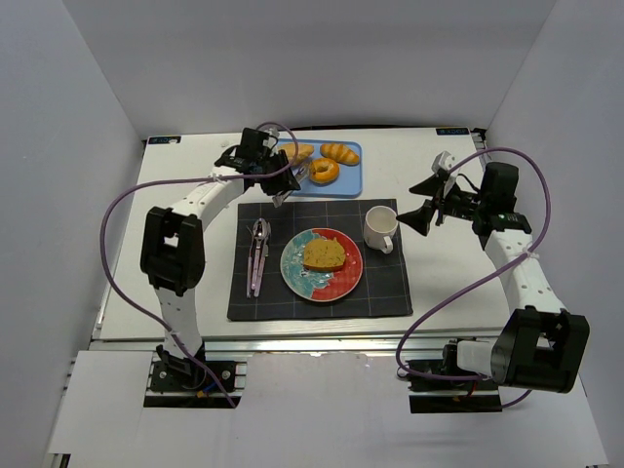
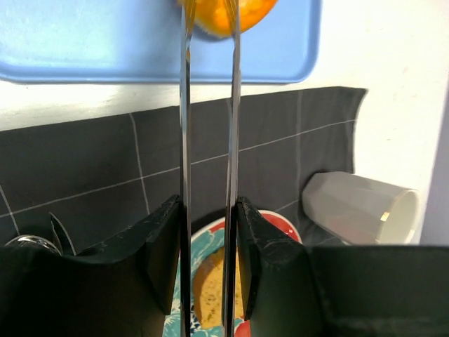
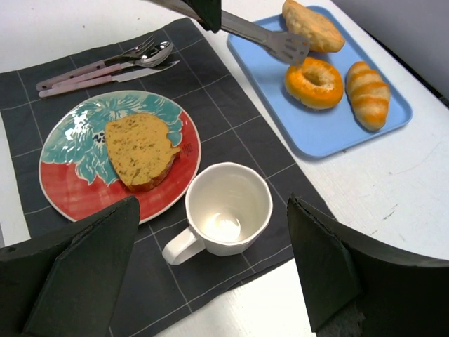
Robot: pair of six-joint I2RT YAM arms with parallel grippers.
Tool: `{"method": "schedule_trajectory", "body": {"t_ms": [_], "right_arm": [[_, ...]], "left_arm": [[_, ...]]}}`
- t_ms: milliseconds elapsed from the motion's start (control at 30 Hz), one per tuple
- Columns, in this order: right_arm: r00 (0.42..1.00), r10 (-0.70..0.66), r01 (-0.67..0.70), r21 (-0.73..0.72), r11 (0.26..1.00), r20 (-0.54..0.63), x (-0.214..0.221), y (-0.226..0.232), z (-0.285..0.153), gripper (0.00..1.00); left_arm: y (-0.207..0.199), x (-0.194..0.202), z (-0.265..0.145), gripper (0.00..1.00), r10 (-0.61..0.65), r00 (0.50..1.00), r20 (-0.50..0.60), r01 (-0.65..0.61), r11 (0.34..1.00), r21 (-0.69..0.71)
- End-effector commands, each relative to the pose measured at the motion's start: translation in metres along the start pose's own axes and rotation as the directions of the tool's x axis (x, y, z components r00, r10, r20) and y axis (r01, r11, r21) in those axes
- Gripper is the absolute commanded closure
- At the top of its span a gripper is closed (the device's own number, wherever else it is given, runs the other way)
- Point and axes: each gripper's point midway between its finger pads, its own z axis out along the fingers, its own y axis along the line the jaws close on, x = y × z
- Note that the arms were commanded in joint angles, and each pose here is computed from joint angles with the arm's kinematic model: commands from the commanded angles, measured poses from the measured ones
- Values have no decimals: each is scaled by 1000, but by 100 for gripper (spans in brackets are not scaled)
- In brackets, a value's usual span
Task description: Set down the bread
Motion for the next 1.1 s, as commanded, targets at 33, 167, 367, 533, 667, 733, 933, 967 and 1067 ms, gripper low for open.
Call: {"method": "schedule_trajectory", "body": {"t_ms": [33, 167, 367, 533, 667, 733, 933, 967, 1067], "right_arm": [[999, -31, 31, -6, 1000, 22, -5, 3, -3, 11], [999, -27, 27, -9, 1000, 21, -4, 3, -2, 11], [1000, -22, 22, -12, 1000, 23, -4, 2, -1, 11], [1000, -17, 18, -12, 1000, 22, -3, 3, -1, 11], [1000, -16, 16, -10, 1000, 20, -2, 3, -1, 11], [1000, -17, 18, -10, 1000, 20, -2, 3, -2, 11], [1000, -16, 16, -13, 1000, 21, -2, 4, -2, 11], [1000, -15, 15, -13, 1000, 20, -1, 5, -2, 11], [1000, -13, 14, -15, 1000, 21, -1, 6, -2, 11]], "left_arm": [[-13, -21, -9, 55, 39, 998, 55, -39, 999, 10], [-11, -24, -7, 53, 46, 997, 60, -46, 999, -2], [-9, -21, -3, 49, 49, 998, 47, -49, 999, -4], [-7, -16, 5, 47, 41, 999, 29, -41, 999, 7], [0, -10, 13, 47, 38, 999, 11, -38, 999, -6], [-2, -12, 15, 47, 35, 999, 15, -35, 999, 3], [-5, -17, 22, 47, 23, 999, 23, -24, 1000, 15], [-6, -17, 22, 47, 22, 1000, 20, -23, 999, 22], [-11, -18, 22, 47, 15, 1000, 23, -16, 999, 44]]}}
